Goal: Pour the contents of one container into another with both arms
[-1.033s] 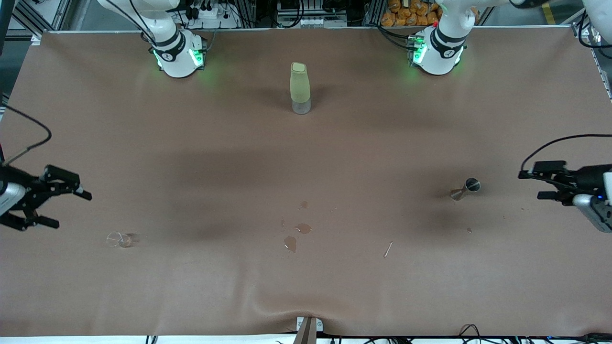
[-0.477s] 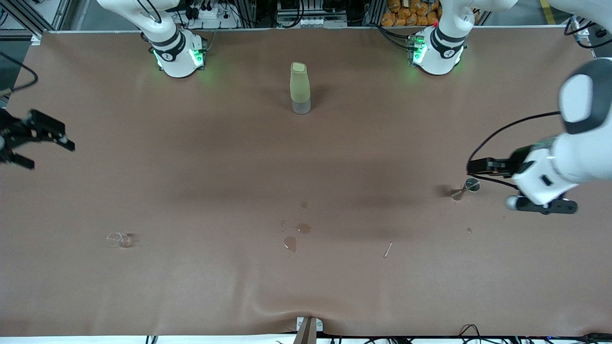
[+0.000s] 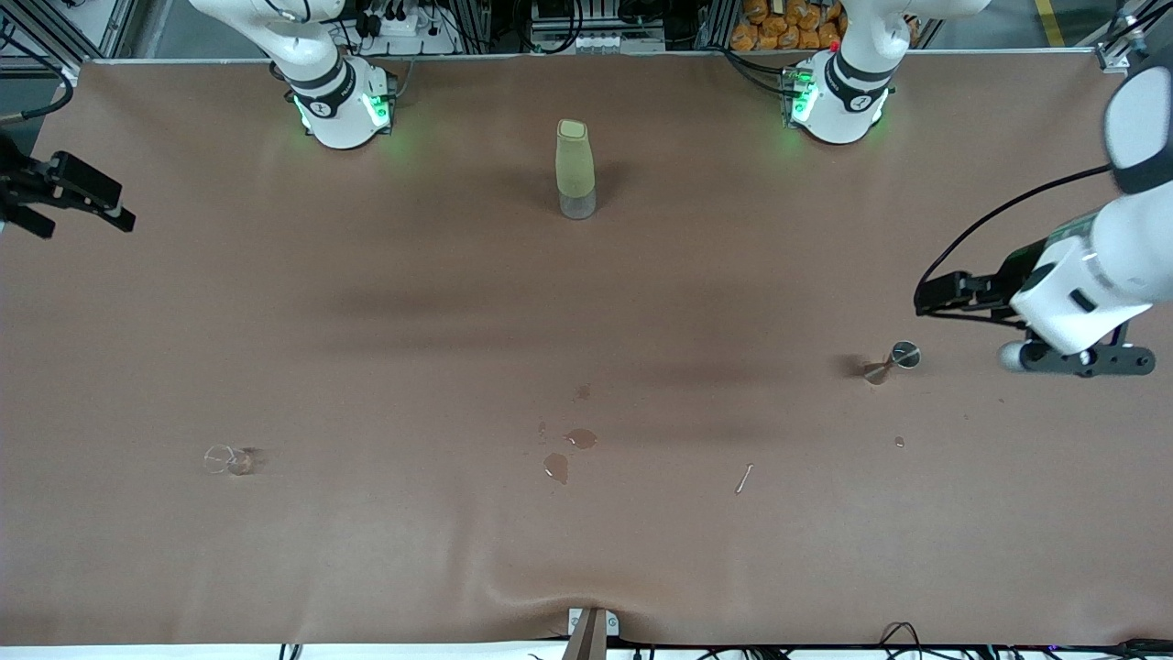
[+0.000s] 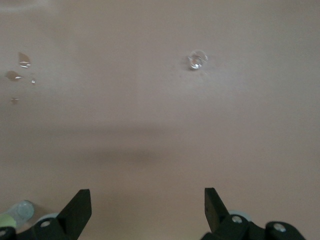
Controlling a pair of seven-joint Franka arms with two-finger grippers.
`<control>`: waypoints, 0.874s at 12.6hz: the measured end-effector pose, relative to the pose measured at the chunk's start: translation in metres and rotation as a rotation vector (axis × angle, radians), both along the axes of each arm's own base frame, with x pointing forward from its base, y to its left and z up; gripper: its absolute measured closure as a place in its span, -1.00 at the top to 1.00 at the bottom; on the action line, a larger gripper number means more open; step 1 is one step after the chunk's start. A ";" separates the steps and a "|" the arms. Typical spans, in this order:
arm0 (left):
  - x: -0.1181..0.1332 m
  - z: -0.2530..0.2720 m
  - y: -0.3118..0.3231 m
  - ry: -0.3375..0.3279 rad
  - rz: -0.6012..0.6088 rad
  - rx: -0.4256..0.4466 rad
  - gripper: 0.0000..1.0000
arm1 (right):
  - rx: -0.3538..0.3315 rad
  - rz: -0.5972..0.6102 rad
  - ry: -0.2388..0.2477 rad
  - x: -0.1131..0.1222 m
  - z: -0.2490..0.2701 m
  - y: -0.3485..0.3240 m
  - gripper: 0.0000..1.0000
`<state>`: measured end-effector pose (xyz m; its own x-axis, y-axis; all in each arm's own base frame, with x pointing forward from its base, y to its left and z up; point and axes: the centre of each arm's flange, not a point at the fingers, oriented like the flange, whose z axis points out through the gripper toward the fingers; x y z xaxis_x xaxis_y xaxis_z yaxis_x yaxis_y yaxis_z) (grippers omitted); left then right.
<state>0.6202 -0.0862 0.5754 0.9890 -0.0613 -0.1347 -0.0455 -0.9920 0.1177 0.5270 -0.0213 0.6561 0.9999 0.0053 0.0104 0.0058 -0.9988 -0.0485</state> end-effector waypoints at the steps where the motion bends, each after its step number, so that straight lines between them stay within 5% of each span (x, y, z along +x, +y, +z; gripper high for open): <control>1: -0.009 0.009 0.000 -0.009 -0.005 0.001 1.00 | -0.010 -0.010 0.006 -0.001 0.000 -0.001 1.00; 7: -0.067 0.031 0.016 -0.116 0.038 0.056 1.00 | -0.016 -0.040 0.025 -0.002 -0.009 -0.013 1.00; 11: -0.077 0.058 0.018 -0.146 0.116 0.097 1.00 | -0.015 -0.054 0.022 0.000 -0.011 -0.021 1.00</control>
<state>0.5429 -0.0683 0.6332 0.9981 0.0600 0.0111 0.0597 -0.9980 0.0219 0.5274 -0.0420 0.6446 0.9987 -0.0490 -0.0112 -0.0494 -0.9982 -0.0326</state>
